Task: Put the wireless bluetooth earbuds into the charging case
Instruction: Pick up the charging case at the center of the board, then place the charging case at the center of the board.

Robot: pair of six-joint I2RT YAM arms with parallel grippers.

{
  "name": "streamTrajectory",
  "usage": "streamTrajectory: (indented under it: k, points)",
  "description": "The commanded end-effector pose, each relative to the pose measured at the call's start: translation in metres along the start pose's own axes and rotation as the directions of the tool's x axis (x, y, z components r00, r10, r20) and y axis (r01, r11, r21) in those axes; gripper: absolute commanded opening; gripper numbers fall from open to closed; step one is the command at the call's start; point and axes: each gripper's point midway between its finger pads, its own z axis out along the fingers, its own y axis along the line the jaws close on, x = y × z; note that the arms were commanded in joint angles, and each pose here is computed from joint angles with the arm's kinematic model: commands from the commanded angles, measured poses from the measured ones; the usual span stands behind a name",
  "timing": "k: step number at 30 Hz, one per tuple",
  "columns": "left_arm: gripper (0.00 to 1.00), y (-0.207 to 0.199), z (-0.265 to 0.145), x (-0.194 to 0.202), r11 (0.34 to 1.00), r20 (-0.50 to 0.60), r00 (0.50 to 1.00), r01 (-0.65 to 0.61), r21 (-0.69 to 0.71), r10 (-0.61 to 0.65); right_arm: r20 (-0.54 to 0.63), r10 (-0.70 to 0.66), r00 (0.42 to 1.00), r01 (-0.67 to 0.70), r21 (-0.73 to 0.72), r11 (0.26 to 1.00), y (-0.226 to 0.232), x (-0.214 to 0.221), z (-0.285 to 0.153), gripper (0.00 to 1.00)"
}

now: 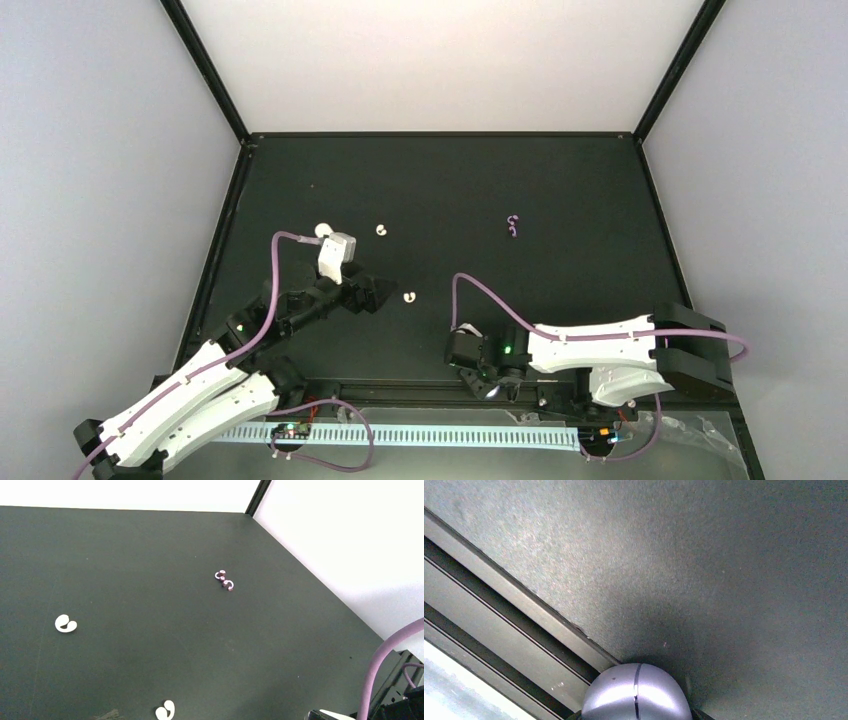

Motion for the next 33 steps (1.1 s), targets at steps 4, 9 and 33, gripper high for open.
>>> streamTrajectory:
  k: [4,9,33]
  points:
    - [0.99,0.003,0.001,0.001,1.000,-0.003,1.000,0.004,-0.018,-0.004,0.186,0.023,0.982,-0.032,0.048,0.998,0.000,-0.044,-0.022,0.46]
    - [0.99,0.002,0.002,0.000,1.000,-0.003,1.000,0.000,-0.019,0.000,0.253,0.061,0.966,-0.083,0.079,0.993,-0.018,-0.070,-0.024,0.42]
    - [0.99,0.004,0.001,0.003,1.000,-0.013,1.000,-0.006,-0.023,0.005,0.228,0.082,0.970,-0.109,0.107,0.988,-0.063,-0.167,0.000,0.58]
